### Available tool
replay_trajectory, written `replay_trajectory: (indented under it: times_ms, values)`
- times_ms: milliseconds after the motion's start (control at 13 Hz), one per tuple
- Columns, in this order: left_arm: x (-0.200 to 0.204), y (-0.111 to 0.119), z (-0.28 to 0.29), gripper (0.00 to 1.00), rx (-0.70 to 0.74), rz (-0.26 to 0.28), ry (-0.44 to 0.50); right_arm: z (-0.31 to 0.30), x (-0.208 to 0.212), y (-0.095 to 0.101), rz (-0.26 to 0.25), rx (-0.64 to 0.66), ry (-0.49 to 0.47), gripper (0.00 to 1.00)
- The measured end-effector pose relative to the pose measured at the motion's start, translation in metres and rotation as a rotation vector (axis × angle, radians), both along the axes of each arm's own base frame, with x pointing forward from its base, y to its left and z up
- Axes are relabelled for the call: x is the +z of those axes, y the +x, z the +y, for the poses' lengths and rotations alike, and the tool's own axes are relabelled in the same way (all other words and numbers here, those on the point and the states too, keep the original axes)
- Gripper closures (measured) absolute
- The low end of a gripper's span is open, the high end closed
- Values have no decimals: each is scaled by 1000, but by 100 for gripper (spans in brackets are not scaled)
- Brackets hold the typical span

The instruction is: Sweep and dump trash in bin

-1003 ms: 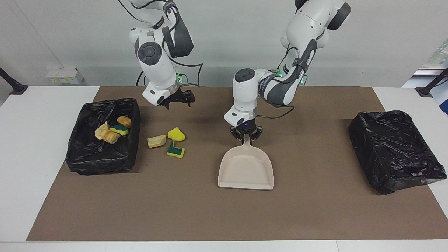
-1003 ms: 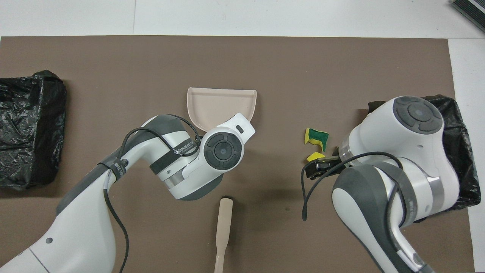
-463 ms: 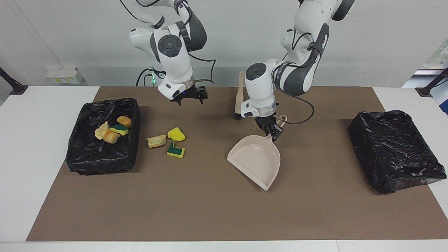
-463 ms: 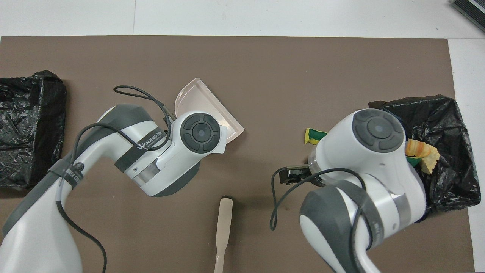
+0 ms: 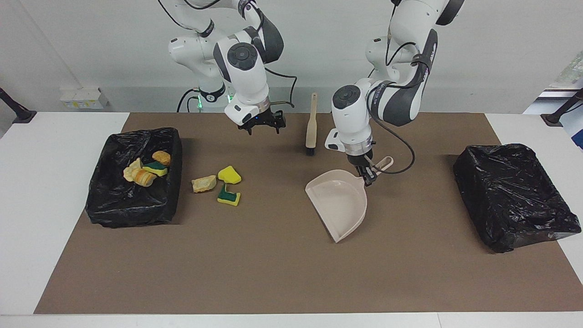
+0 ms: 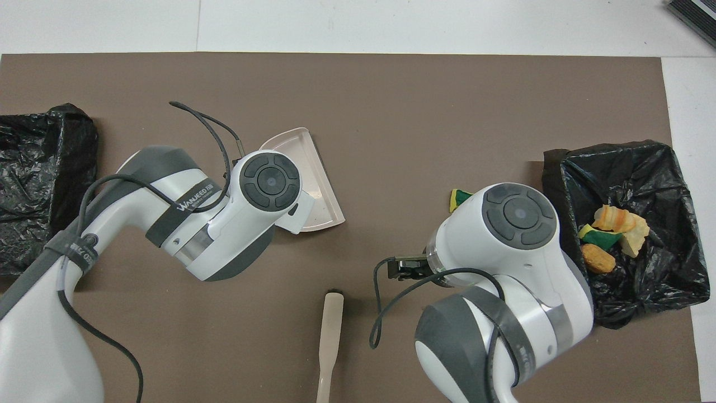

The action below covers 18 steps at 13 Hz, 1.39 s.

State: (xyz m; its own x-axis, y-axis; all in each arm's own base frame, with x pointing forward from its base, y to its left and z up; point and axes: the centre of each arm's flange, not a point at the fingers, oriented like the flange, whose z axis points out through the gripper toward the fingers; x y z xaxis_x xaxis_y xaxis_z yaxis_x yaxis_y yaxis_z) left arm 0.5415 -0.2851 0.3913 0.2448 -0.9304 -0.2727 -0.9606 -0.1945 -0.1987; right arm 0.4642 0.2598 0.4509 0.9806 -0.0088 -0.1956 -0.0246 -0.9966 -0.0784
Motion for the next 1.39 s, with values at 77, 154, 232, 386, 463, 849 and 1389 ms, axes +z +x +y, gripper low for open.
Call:
replay_trajectory:
  times_ms: [77,154,232,386,463,849,1389]
  values:
    - [-1,4,6,68,-31,10,-2,3,-1,-3,5,-1,0,0]
    - [-4,9,12,68,-63,21,-1,8,-3,-9,10,-12,-7,0]
    - [-7,15,20,68,-108,37,3,15,-3,-15,14,-21,-12,0]
    - [-11,24,38,68,-185,75,21,32,-1,-33,27,-52,0,0]
    - [-13,26,45,68,-199,85,28,42,1,-42,22,-71,9,0]
    - [-18,17,79,68,-216,121,62,145,-40,-137,-57,-209,32,0]
    - [-22,-9,91,68,-258,113,35,204,-121,-217,-137,-277,-103,0]
